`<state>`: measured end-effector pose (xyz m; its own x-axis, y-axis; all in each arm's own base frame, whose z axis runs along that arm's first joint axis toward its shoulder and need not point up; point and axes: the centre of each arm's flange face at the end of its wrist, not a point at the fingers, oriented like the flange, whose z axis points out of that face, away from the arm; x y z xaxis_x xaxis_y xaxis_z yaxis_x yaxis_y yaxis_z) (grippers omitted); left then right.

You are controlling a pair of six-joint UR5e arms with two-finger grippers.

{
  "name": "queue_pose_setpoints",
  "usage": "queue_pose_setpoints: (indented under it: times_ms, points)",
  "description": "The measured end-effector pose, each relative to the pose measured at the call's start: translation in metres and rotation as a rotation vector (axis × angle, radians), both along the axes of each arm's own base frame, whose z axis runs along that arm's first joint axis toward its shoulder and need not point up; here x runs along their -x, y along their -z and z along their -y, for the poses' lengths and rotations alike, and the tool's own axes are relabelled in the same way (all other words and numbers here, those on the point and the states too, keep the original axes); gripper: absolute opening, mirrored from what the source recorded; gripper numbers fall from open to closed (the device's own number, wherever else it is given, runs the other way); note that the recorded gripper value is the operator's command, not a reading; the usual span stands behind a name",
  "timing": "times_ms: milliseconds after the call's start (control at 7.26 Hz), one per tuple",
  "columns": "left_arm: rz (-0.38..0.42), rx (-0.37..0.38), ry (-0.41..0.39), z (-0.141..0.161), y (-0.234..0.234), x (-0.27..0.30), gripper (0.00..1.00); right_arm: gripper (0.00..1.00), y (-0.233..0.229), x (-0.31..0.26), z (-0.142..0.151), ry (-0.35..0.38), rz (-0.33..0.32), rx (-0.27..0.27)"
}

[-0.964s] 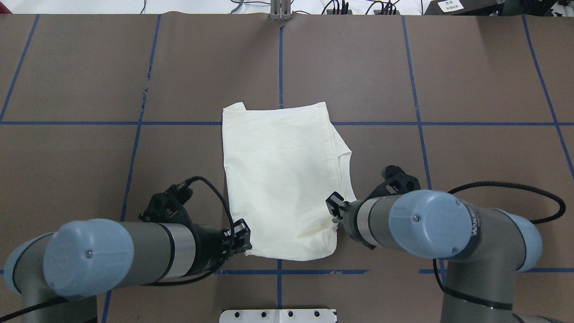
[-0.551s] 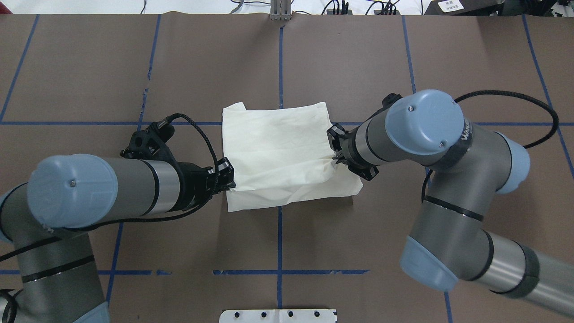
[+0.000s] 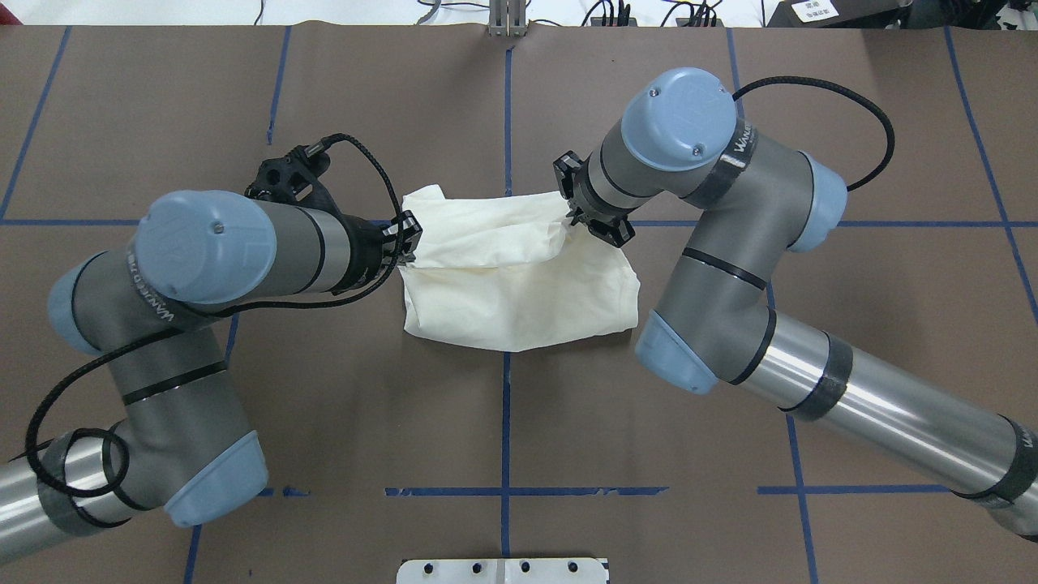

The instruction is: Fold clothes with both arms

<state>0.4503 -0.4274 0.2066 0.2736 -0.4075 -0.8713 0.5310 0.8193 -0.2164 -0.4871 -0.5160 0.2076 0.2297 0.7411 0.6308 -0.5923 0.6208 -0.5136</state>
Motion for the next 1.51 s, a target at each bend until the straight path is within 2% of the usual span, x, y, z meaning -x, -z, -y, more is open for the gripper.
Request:
queue_pose_setpoints:
  times_ms: [275, 551, 688, 826, 964, 1239, 1514]
  points:
    - [0.032, -0.031, 0.02, 0.046, -0.033, -0.026, 0.0, 0.0, -0.021, 0.03, 0.037, 0.005, -0.011, -0.008]
    - [0.053, -0.072, 0.034, 0.089, -0.054, -0.044, 0.4, 0.0, -0.05, 0.054, 0.064, 0.027, -0.027, -0.039]
    - [0.055, -0.108, 0.041, 0.107, -0.053, -0.039, 0.39, 0.0, -0.058, 0.059, 0.074, 0.032, -0.031, -0.051]
    - [0.039, -0.15, 0.029, 0.115, -0.052, -0.027, 0.21, 0.0, -0.061, 0.062, 0.08, 0.034, -0.035, -0.056]
    - [0.017, -0.189, -0.023, 0.111, -0.058, -0.014, 0.0, 0.0, -0.062, 0.063, 0.083, 0.035, -0.037, -0.057]
    - [-0.025, -0.238, -0.109, 0.092, -0.079, -0.002, 0.0, 0.0, -0.063, 0.064, 0.084, 0.036, -0.038, -0.057]
    - [-0.035, -0.236, -0.182, 0.065, -0.091, -0.025, 0.0, 0.0, -0.062, 0.063, 0.086, 0.035, -0.035, -0.056]
